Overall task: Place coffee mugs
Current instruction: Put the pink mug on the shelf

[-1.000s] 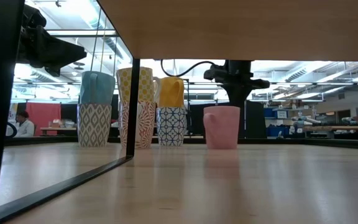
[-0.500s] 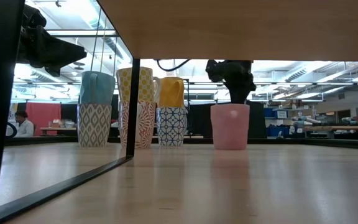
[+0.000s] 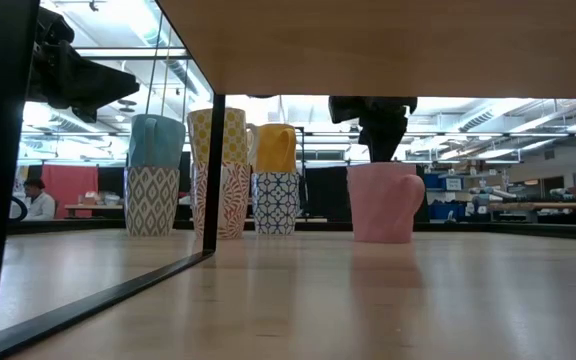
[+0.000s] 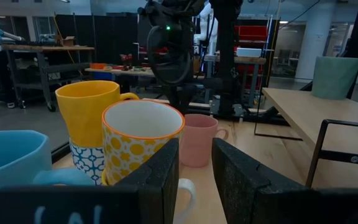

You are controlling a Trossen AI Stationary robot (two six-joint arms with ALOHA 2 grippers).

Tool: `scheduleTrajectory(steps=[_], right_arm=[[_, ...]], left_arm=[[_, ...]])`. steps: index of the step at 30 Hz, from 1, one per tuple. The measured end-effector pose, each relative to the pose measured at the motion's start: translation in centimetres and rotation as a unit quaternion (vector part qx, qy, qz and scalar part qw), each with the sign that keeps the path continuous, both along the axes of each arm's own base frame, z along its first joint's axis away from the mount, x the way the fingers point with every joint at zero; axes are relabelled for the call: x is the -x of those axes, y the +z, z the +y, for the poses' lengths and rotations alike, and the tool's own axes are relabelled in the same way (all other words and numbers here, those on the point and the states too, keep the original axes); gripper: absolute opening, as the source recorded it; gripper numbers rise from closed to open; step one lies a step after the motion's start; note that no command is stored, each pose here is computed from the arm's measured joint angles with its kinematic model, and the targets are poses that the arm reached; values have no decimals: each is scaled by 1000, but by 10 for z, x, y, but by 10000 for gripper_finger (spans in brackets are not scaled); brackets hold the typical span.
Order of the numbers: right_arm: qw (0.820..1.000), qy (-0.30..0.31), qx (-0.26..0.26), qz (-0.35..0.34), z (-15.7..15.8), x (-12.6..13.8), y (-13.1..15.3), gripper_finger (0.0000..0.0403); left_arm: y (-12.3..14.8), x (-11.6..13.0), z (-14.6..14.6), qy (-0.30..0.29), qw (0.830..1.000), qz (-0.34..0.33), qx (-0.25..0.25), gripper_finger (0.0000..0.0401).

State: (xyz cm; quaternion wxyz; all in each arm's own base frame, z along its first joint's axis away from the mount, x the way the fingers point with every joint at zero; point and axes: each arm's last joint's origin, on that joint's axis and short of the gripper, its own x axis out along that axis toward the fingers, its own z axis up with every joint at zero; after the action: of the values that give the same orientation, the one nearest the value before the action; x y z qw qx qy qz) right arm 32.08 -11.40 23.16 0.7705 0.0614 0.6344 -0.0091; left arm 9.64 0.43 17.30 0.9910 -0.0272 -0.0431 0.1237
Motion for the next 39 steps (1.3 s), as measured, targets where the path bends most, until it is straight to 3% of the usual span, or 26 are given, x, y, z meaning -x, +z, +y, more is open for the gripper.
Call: scheduleTrajectory(steps=[15, 25, 34, 39], right_arm=[[1000, -16, -3, 0, 0, 0, 0, 106], [989, -144, -28, 9, 0, 0, 0, 172], [953, -297, -57, 19, 0, 0, 0, 174], [936, -343, -67, 27, 0, 1, 0, 174]], left_arm=[[1, 0, 0, 0, 1000, -3, 0, 102], [1, 0, 0, 0, 1000, -3, 0, 102], [0, 0, 0, 0, 1000, 0, 0, 102], [0, 0, 0, 0, 1000, 0, 0, 102]])
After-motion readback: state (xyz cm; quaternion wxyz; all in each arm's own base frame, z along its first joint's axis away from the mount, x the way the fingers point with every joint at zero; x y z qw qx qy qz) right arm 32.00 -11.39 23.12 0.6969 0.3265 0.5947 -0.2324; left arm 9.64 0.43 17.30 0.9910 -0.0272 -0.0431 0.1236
